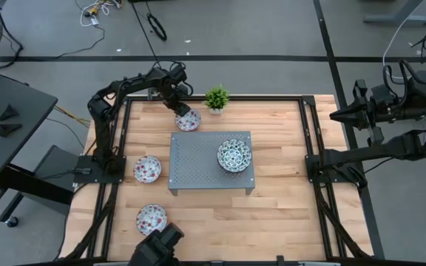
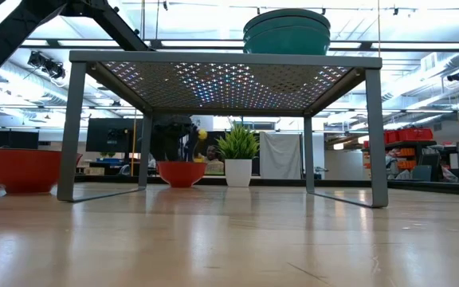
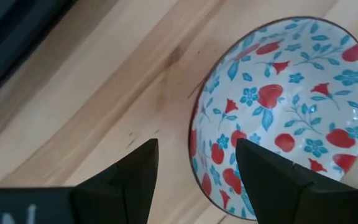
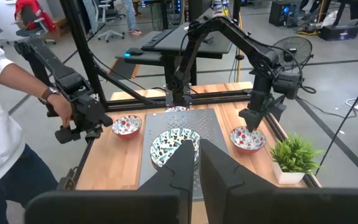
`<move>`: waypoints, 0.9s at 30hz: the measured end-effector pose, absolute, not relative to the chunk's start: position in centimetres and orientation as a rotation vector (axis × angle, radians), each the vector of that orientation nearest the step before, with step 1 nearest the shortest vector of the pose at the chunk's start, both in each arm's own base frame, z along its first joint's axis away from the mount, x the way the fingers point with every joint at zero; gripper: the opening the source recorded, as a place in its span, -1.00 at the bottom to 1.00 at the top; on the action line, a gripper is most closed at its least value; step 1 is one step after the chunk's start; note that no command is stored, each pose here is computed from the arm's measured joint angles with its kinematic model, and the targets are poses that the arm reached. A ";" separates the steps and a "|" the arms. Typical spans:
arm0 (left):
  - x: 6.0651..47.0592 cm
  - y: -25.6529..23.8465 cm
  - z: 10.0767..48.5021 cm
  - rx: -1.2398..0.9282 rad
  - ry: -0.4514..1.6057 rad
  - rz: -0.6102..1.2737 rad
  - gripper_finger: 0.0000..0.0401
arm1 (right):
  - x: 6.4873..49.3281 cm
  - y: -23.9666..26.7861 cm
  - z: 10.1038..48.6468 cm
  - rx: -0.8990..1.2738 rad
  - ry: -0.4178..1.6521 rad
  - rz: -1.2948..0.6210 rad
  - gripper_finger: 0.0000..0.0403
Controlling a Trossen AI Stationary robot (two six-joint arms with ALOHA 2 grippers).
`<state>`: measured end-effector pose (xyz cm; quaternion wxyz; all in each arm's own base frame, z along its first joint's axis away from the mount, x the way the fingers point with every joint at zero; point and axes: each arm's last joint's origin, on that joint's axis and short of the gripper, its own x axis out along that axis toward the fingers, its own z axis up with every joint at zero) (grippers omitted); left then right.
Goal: Pick & Place Mini bowls
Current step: Put the top red patterned bowl on the shelf
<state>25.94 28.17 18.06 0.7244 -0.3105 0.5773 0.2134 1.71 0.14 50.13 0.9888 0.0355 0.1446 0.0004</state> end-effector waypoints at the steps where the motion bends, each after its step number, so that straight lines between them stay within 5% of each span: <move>1: 26.0 28.2 18.1 -0.681 1.273 0.475 0.10 | 1.7 0.1 50.1 0.071 0.290 0.001 -0.85; 27: 26.1 27.8 18.0 -0.693 1.294 0.486 -0.41 | 1.7 0.1 50.1 0.071 0.291 0.001 -0.85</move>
